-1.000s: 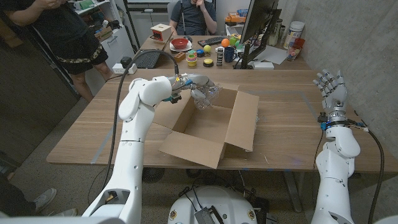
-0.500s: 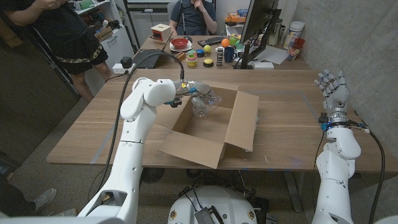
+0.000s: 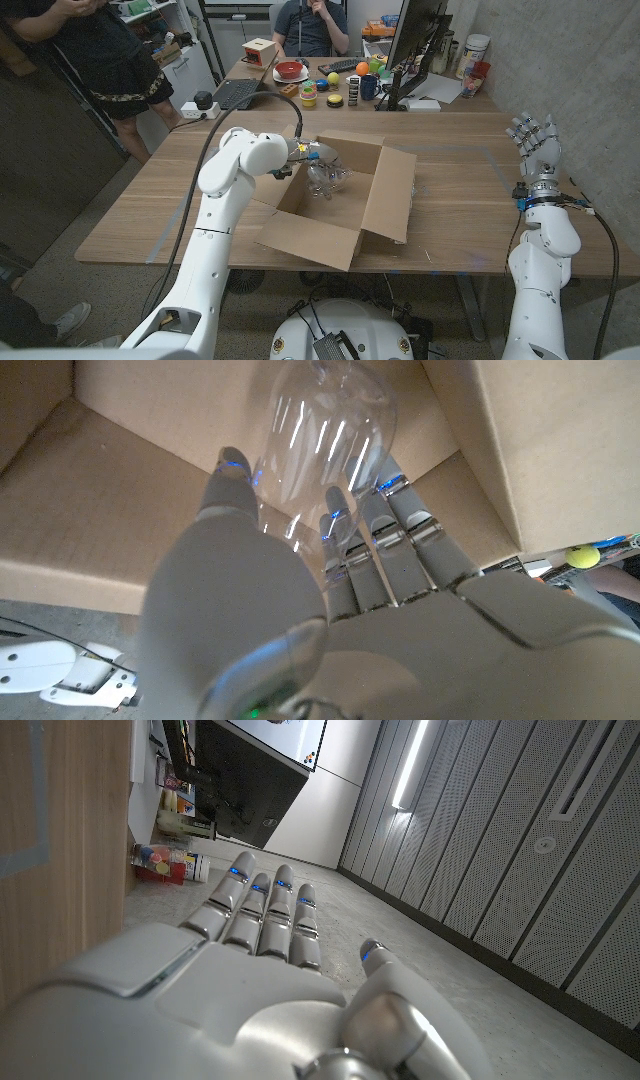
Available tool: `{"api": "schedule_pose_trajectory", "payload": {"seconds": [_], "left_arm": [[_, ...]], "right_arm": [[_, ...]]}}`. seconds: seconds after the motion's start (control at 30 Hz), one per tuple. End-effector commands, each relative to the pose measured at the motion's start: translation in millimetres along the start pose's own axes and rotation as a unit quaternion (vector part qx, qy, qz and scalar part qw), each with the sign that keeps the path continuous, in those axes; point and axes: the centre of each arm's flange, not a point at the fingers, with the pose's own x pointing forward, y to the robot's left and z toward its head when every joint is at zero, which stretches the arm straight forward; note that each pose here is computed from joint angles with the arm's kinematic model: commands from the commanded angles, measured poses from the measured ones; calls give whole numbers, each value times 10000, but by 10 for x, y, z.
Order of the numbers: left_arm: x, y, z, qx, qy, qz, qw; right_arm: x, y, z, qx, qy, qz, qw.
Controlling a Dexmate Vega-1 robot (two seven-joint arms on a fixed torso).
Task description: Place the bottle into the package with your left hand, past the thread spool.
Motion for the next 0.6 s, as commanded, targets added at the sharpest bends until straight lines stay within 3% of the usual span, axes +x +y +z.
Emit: {"api": "schedule_pose_trajectory", "payload": {"seconds": [0.03,0.3,0.4,0.6], "left_arm": [[188,-204,6,299,166,-535,9980],[244,-225,-3,475,267,-591,9968],[273,-240,-35,246,183,-581,9978],[327,-290,0,431,131,-677,9967]], "right_arm": [[9,17,-27,-2,25,8,10000],[15,22,-52,18,32,-6,10000],[14,29,-68,67,6,-23,10000],[11,38,-95,65,35,-35,10000]]}}
